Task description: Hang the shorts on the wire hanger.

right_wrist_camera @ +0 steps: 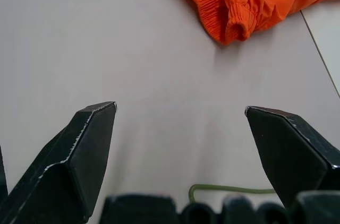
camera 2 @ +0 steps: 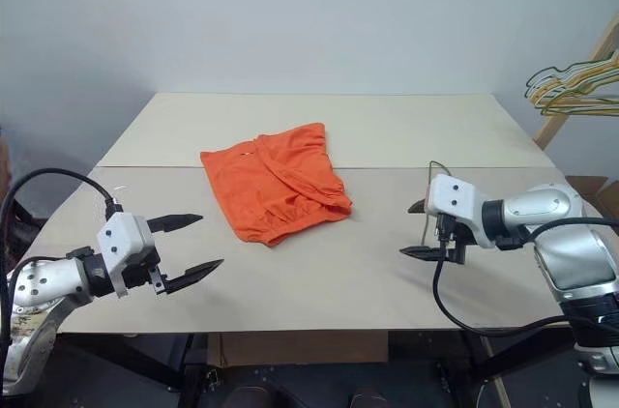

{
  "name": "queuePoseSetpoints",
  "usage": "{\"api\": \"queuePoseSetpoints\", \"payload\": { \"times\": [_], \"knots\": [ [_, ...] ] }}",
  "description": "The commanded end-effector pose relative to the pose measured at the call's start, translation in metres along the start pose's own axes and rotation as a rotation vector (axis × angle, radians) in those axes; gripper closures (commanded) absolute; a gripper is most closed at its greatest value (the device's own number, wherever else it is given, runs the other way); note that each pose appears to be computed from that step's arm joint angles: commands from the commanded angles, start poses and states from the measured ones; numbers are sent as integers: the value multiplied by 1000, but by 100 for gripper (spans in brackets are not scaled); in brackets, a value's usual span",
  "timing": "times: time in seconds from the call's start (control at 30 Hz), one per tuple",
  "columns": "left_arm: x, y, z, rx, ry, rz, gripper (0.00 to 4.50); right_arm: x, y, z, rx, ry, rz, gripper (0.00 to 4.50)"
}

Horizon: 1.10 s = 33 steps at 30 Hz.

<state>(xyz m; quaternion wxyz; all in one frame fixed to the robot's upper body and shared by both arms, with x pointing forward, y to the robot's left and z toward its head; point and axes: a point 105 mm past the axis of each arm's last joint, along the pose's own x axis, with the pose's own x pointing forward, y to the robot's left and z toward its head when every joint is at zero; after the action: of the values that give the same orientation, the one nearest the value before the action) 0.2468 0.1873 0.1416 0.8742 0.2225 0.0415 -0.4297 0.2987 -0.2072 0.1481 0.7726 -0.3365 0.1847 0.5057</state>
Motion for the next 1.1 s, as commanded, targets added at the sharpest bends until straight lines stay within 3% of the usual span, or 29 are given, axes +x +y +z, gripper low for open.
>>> {"api": "queuePoseSetpoints", "payload": {
  "times": [0.03,0.63,0.83,1.1],
  "knots": [
    [-1,5,13,28,-45,37,0,-6,-6,11,-52,-11,-20,2],
    [2,5,11,50,-20,24,0,-1,-5,17,-51,-16,-23,2],
    [1,0,1,52,26,1,0,13,1,36,-48,-60,-33,2],
    [-5,3,-24,55,159,-29,0,72,33,87,-63,-187,-46,2]
  ]
}}
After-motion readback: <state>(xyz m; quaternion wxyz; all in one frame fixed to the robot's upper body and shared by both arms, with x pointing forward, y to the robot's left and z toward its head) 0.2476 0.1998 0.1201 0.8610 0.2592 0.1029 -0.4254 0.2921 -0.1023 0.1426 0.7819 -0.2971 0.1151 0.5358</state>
